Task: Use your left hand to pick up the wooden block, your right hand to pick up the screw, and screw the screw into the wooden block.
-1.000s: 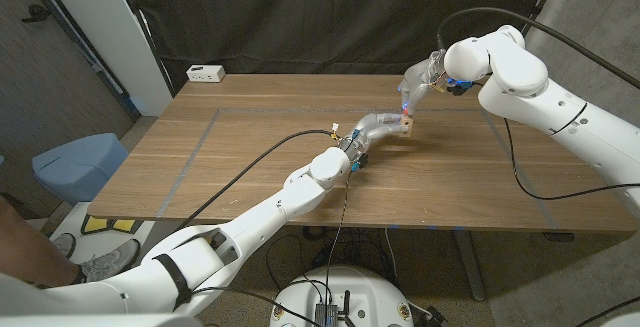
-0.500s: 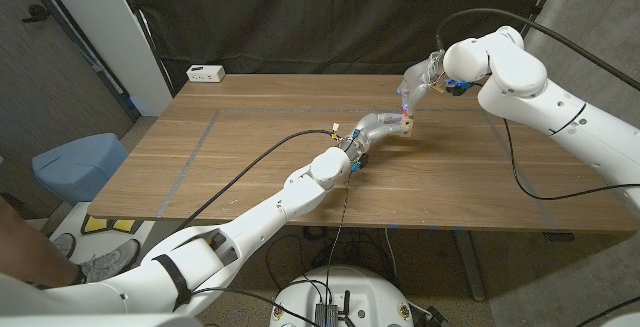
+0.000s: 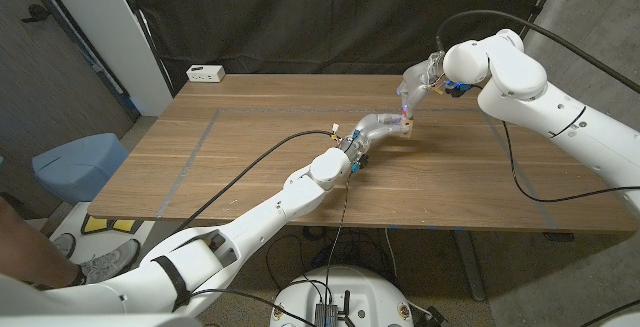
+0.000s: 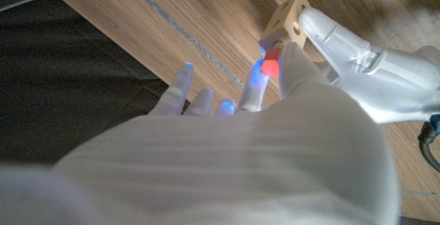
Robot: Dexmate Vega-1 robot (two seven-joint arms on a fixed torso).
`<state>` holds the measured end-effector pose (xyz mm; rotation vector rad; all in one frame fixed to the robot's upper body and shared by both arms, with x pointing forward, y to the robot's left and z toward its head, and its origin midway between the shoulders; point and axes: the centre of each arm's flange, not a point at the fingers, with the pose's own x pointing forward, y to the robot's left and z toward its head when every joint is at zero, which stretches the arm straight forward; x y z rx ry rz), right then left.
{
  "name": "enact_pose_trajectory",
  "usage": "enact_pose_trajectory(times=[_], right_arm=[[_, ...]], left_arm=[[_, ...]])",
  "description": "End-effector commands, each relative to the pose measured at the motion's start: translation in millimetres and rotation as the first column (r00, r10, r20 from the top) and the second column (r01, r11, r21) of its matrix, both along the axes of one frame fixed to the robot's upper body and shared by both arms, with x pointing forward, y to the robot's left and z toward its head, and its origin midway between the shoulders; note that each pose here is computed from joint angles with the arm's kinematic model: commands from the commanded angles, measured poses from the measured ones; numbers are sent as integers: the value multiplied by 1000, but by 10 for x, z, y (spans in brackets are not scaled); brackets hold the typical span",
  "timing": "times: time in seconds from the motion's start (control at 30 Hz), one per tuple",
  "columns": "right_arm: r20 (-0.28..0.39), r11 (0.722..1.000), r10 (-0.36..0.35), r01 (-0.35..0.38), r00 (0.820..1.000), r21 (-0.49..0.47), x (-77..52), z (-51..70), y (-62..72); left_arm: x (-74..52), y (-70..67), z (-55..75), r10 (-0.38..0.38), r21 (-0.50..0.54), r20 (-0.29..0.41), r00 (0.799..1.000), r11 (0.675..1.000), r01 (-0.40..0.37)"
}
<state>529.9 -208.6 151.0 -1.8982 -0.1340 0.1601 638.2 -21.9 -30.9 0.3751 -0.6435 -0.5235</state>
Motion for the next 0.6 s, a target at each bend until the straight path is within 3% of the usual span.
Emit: enact_pose_trajectory(times=[0.03,0.6], right_arm=[[14,1000,-7,7,1000,14,-8,-24,-21],[44,999,-26,25,999,30,20,-52,-37]], left_arm=[[-1,3,-7,0,2,-2,1000,1000,0],[18,7,-9,2,6,-6,1000,1000,-2]])
